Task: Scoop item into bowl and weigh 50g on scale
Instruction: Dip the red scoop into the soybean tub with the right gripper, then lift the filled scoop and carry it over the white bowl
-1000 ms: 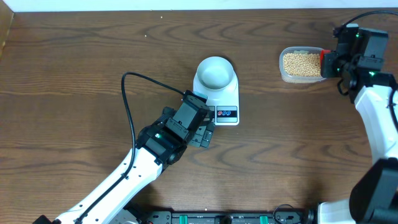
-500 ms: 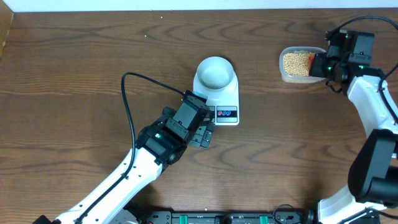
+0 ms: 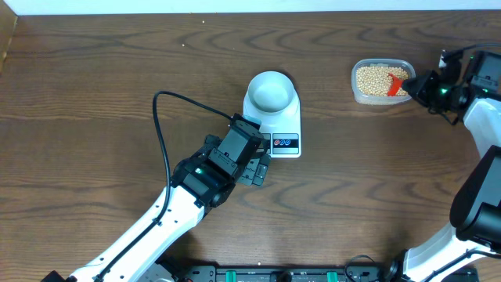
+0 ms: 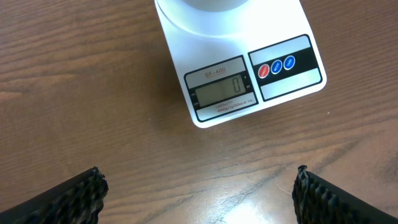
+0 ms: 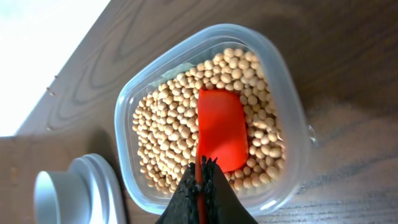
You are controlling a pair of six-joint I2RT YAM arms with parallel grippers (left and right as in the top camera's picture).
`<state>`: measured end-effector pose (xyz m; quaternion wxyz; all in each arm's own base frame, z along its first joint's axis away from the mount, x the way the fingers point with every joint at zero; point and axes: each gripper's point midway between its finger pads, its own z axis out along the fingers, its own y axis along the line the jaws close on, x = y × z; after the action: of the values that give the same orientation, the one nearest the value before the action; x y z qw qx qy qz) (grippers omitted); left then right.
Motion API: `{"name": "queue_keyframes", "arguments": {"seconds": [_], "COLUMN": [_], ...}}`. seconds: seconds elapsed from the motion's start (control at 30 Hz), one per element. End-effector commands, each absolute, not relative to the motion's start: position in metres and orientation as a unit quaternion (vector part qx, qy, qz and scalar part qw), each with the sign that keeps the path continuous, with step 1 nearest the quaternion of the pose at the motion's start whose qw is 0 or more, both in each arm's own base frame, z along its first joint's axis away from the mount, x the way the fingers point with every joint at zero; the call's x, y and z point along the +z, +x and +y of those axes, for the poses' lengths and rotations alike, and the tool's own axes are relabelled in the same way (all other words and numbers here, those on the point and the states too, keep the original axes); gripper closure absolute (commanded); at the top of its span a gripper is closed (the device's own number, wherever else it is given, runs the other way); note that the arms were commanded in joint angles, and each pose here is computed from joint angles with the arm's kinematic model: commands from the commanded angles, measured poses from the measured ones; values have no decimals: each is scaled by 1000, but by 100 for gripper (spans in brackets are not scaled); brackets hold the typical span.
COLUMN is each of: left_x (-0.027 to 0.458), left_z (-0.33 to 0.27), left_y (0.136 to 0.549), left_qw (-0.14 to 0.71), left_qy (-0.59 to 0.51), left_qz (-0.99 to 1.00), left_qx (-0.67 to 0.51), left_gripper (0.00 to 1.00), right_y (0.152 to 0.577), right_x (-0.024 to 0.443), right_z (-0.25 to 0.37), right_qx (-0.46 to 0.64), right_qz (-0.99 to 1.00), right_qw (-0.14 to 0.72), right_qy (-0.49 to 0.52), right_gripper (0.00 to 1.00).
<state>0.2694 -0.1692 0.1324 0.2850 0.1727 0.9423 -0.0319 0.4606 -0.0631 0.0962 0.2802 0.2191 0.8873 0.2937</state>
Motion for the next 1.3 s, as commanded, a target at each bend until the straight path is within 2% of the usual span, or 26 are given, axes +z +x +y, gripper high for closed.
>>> {"name": "queue_keyframes", "arguments": {"seconds": [0.0,0.63,1.27], "left_x": [134,134,134], "left_z": [-167,-167,-167], "left_y": [271,271,271], "left_qw": [290,290,290], "left_qy": [167,167,167], "left_qz": [942,942,942], "left_qx": [-26,-26,-26], "left_gripper": [2,2,2], "right_y": [454,449,433], "right_x": [87,113,146], "right_z": [-56,-77,-88], "right_qx": [338,422,508], "right_qz": [871,826,783], "right_qw": [243,260,293], "right_qy": [260,270,206], "right_gripper": [99,99,99]}}
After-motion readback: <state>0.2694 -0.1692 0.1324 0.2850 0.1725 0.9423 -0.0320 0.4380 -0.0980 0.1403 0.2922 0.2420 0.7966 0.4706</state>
